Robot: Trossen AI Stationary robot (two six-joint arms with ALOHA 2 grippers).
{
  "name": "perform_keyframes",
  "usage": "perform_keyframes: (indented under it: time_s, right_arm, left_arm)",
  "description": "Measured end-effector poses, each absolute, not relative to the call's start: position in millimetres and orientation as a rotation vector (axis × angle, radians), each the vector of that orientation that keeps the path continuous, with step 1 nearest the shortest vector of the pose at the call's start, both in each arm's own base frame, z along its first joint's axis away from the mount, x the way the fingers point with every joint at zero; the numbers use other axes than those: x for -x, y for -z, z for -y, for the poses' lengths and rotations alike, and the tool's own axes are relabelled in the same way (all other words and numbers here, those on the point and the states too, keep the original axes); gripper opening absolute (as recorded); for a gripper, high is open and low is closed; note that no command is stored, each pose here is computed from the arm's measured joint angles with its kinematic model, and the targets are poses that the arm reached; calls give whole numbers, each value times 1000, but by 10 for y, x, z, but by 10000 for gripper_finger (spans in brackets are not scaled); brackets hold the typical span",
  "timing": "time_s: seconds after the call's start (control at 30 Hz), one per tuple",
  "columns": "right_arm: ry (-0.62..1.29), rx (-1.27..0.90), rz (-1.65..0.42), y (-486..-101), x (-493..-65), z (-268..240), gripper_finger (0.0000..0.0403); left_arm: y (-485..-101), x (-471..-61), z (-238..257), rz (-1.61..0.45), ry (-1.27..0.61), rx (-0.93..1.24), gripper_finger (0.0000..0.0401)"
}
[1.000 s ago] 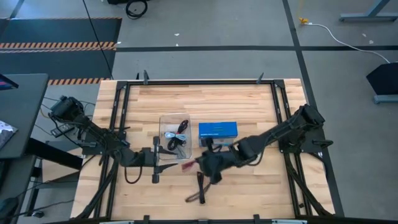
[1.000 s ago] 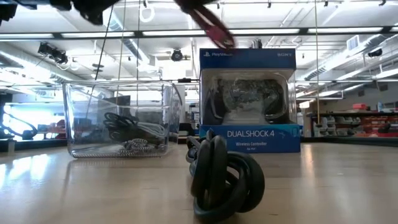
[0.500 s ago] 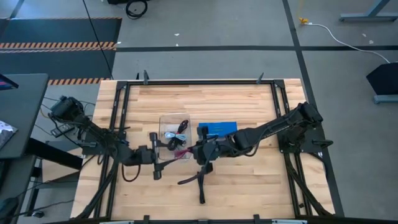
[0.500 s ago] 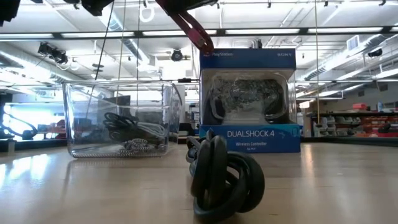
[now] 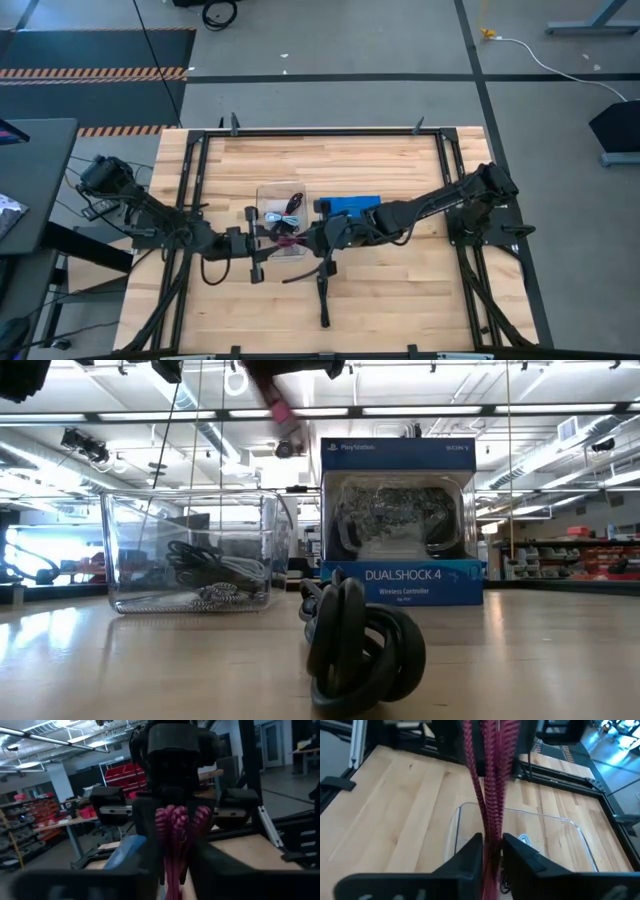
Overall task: Pick and place USB-C Cables
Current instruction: Put the pink charger cable into the transparent bin
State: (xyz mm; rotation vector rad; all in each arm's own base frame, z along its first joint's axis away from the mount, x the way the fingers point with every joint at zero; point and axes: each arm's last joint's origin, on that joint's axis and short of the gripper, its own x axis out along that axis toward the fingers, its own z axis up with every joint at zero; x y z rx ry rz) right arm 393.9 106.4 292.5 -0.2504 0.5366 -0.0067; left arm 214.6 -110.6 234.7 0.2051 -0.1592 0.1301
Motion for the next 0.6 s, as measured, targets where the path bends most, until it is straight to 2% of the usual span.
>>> perform_keyframes:
  time_s: [0.07, 0.1, 0.23, 0.6]
  right_arm:
    - [16, 234, -535, -2928, -3944, -1045, 91]
    - [18, 233, -536, -2928, -3946, -1037, 98]
    - [28, 200, -535, -2928, -3947, -1032, 112]
    - [51, 92, -532, -2927, -3938, -1064, 112]
  left_arm:
    - [-2345, -2142, 1114, 155, -133, -232, 36]
    - [-2342, -2143, 1115, 152, -131, -238, 29]
    - [-2296, -2149, 1118, 109, -134, -261, 31]
    - [-2208, -2133, 1097, -10, -287, -366, 31]
